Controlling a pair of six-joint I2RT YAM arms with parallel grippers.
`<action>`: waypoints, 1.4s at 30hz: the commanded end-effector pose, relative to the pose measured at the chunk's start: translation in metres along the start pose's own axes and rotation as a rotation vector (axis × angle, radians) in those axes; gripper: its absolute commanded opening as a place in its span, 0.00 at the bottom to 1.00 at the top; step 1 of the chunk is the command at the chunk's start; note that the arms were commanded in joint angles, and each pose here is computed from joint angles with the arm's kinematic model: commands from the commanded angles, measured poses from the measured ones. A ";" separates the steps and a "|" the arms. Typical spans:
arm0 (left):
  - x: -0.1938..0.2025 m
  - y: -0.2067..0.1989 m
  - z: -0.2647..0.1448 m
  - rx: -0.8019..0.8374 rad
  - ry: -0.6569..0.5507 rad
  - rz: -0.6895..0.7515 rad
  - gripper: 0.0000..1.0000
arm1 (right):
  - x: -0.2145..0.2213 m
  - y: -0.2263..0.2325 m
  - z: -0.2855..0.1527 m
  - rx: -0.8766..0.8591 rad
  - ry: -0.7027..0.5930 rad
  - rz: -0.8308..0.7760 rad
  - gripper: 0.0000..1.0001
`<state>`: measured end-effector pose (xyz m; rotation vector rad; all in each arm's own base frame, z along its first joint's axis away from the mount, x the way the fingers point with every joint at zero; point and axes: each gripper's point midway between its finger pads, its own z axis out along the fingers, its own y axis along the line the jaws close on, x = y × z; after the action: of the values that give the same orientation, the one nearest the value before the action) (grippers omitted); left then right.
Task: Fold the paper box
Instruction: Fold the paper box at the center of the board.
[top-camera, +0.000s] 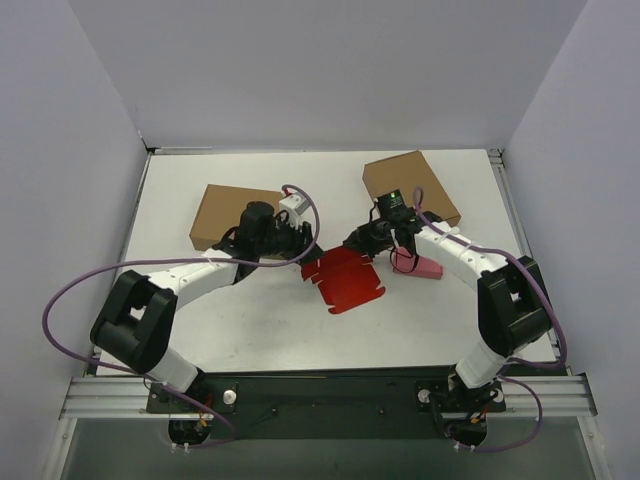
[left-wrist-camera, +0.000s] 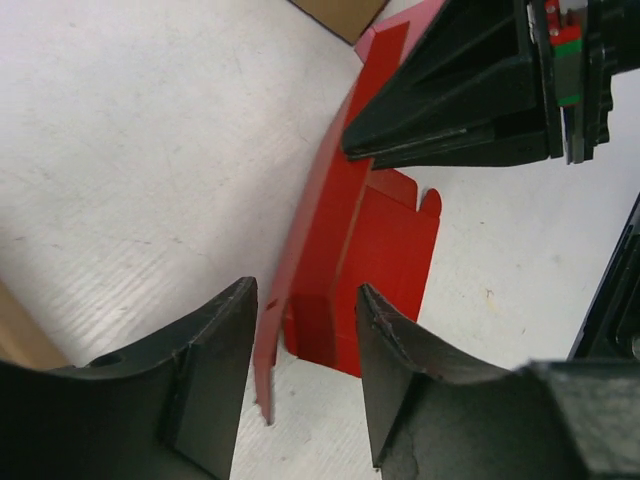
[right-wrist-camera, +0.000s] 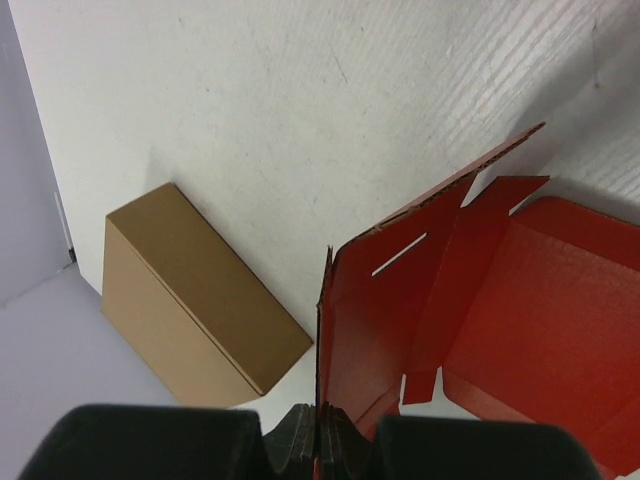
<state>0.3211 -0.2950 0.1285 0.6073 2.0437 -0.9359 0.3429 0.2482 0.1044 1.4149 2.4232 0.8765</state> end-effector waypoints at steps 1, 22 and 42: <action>-0.046 0.010 -0.037 0.006 -0.085 0.085 0.56 | 0.014 -0.010 -0.007 0.024 0.061 -0.008 0.00; 0.005 0.005 -0.017 -0.043 0.158 0.395 0.57 | 0.017 -0.012 -0.006 0.029 0.079 -0.024 0.00; -0.014 -0.001 0.015 -0.043 0.079 0.460 0.57 | 0.023 -0.011 -0.006 0.019 0.102 -0.043 0.00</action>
<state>0.3146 -0.2823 0.0967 1.0562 2.0318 -0.5841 0.3327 0.2566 0.1044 1.3640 2.4877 0.9268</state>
